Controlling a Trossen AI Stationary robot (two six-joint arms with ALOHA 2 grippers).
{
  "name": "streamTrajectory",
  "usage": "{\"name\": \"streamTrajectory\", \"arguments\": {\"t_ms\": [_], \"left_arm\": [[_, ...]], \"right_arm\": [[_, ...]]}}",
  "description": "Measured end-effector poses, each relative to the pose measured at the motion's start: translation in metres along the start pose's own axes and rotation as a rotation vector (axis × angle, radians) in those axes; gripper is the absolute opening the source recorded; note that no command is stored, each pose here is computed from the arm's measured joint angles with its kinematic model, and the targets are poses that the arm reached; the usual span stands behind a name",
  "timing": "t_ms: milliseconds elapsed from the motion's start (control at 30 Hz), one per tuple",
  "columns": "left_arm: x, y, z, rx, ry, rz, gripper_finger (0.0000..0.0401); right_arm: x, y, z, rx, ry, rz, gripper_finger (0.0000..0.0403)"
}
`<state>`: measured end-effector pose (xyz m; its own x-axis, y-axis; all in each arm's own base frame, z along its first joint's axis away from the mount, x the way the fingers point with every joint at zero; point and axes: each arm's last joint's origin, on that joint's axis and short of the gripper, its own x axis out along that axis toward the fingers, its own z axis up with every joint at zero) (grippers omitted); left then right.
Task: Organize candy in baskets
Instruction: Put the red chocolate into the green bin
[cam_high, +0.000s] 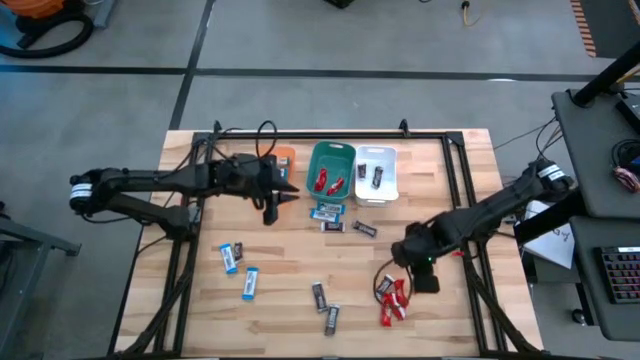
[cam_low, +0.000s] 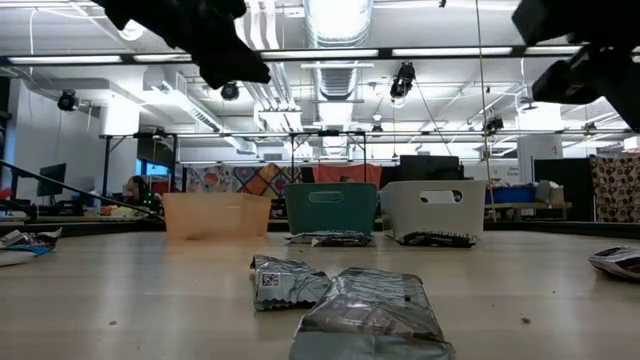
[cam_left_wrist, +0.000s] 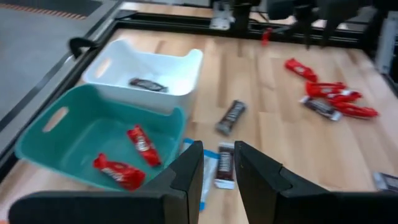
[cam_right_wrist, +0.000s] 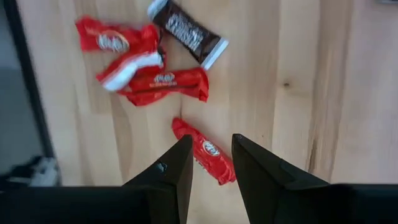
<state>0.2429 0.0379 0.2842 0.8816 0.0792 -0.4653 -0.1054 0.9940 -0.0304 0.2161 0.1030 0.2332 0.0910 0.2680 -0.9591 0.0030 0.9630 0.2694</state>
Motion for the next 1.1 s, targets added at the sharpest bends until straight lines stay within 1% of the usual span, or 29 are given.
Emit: {"name": "streamTrajectory", "arguments": {"t_ms": [100,233,433,567,767,933,1000,1100], "left_arm": [[0.001,-0.006,0.000,0.011,-0.003,-0.022,0.0075],[0.001,-0.008,0.000,0.015,-0.004,-0.028,0.0075],[0.001,-0.008,0.003,0.016,-0.036,-0.026,0.0075],[0.001,-0.008,0.004,0.016,-0.039,-0.026,0.0075],[0.001,-0.008,0.004,0.016,-0.039,-0.026,0.0075],[0.001,-0.008,0.004,0.016,-0.039,-0.026,0.0075],[0.001,-0.008,0.004,0.016,-0.039,-0.026,0.0075],[0.001,-0.008,0.004,0.016,-0.039,-0.026,0.0075]], "right_arm": [[0.015,0.011,-0.002,-0.042,0.061,-0.019,0.0107],[0.040,0.025,-0.005,-0.080,0.155,-0.059,0.0117],[0.073,0.031,-0.007,-0.097,0.277,-0.126,0.0127],[0.083,0.029,-0.006,-0.086,0.327,-0.157,0.0130],[0.089,0.028,-0.006,-0.091,0.348,-0.168,0.0128],[0.094,0.027,-0.005,-0.098,0.358,-0.172,0.0108],[0.095,0.027,-0.005,-0.102,0.359,-0.172,0.0090],[0.095,0.027,-0.005,-0.103,0.358,-0.175,0.0052]]}}
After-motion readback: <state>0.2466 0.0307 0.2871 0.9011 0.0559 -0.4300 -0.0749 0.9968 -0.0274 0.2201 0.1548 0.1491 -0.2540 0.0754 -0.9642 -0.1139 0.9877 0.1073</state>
